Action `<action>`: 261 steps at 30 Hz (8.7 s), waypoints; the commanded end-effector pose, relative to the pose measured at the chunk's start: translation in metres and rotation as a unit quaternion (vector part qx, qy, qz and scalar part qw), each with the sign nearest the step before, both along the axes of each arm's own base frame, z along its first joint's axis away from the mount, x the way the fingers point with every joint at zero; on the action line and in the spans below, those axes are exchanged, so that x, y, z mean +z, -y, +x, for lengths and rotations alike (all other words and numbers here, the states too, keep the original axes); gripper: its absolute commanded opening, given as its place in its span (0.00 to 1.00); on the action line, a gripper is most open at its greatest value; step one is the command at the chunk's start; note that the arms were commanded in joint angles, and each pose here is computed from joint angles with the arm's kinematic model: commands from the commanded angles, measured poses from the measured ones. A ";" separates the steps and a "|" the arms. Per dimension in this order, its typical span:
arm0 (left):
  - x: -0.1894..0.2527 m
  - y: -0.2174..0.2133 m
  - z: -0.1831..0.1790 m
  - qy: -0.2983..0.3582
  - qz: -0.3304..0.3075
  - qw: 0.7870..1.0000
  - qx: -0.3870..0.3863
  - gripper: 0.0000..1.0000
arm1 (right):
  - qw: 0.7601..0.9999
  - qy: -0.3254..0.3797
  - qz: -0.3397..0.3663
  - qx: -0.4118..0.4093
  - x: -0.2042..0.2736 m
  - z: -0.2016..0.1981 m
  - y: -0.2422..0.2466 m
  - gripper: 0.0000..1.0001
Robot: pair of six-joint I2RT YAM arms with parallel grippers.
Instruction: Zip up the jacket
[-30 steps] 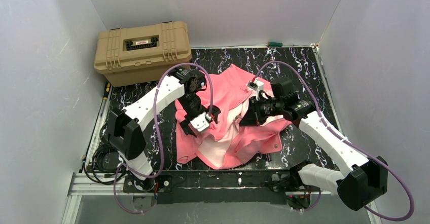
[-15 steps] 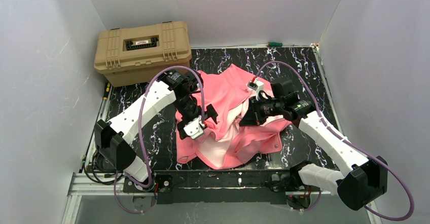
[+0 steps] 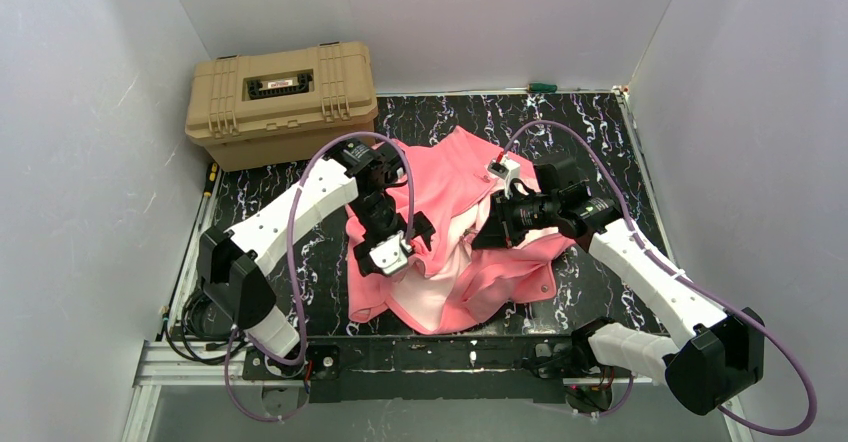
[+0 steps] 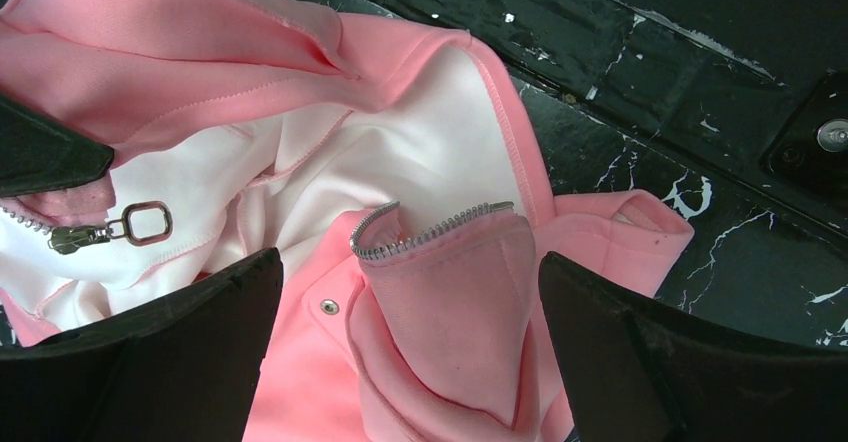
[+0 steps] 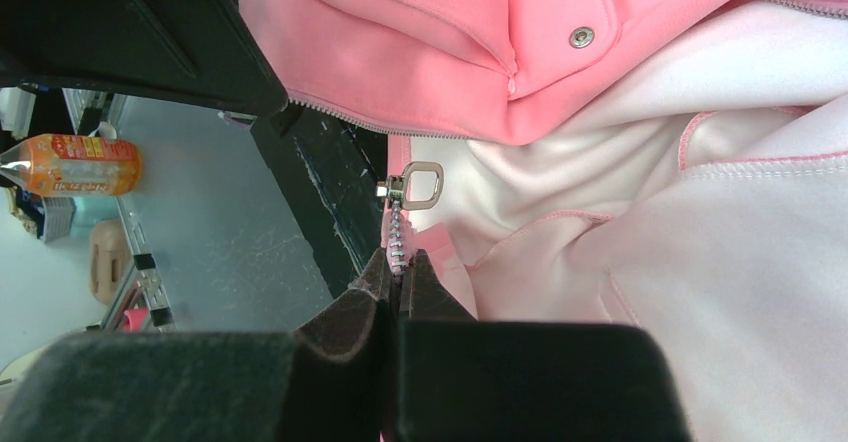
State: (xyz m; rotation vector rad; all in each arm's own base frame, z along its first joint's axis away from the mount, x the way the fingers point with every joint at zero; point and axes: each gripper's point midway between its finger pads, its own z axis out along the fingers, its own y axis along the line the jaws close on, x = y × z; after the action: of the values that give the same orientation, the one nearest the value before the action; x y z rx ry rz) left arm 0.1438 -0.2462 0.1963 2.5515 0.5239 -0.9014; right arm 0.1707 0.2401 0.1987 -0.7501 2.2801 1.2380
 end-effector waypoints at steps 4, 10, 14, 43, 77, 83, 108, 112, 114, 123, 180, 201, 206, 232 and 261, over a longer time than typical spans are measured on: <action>-0.008 -0.021 -0.027 -0.046 0.033 0.997 -0.058 0.96 | 1.000 0.021 0.017 0.011 0.015 0.003 -0.004 0.01; -0.019 -0.023 -0.021 -0.033 0.041 0.996 -0.074 0.89 | 1.000 0.021 0.017 0.011 0.016 0.003 -0.004 0.01; -0.025 -0.018 -0.016 -0.025 0.033 0.997 -0.069 0.78 | 1.000 0.022 0.017 0.011 0.017 0.003 -0.005 0.01; -0.037 0.017 -0.015 -0.052 0.027 0.998 0.012 0.04 | 1.000 0.021 0.018 0.011 0.018 0.002 -0.004 0.01; 0.035 0.002 -0.032 -0.238 0.096 0.950 0.177 0.98 | 1.000 0.020 0.007 0.005 0.018 -0.002 0.001 0.01; 0.048 0.014 -0.020 -0.248 0.086 0.945 0.197 0.98 | 1.000 0.020 0.007 0.005 0.019 -0.004 0.002 0.01; 0.002 0.016 0.001 -0.294 0.147 0.920 0.214 0.77 | 1.000 0.024 0.005 0.004 0.021 -0.003 0.003 0.01; -0.007 0.010 -0.003 -0.295 0.162 0.918 0.209 0.71 | 1.000 0.023 0.005 0.005 0.021 -0.004 0.003 0.01; -0.008 0.010 -0.003 -0.300 0.162 0.916 0.210 0.68 | 1.000 0.023 0.005 0.006 0.021 -0.004 0.003 0.01; -0.008 0.025 -0.006 -0.320 0.167 0.901 0.241 0.38 | 1.000 0.021 0.001 0.004 0.020 -0.004 0.004 0.01; 0.129 0.035 0.034 0.120 -0.031 0.921 0.370 0.00 | 0.992 0.097 0.021 0.081 0.111 -0.051 0.016 0.01; 0.138 0.054 0.026 -0.038 -0.020 0.854 0.519 0.00 | 0.970 0.231 -0.035 0.071 0.104 -0.026 -0.008 0.01; 0.146 0.057 0.030 -0.045 -0.041 0.842 0.536 0.00 | 0.967 0.245 -0.017 0.074 0.109 -0.026 -0.011 0.01; 0.149 0.056 0.025 -0.025 -0.064 0.840 0.538 0.00 | 0.967 0.232 0.006 0.106 0.124 -0.026 -0.027 0.01; 0.154 0.064 0.032 -0.015 -0.071 0.836 0.543 0.00 | 0.970 0.214 -0.002 0.116 0.114 -0.034 -0.023 0.01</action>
State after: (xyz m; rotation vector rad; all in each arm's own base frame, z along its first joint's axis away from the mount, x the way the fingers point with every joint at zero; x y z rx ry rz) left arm 0.1788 -0.3080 0.3289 1.6621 1.6471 -0.4633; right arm 0.1399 0.2603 0.2956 -1.1850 1.9599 1.0096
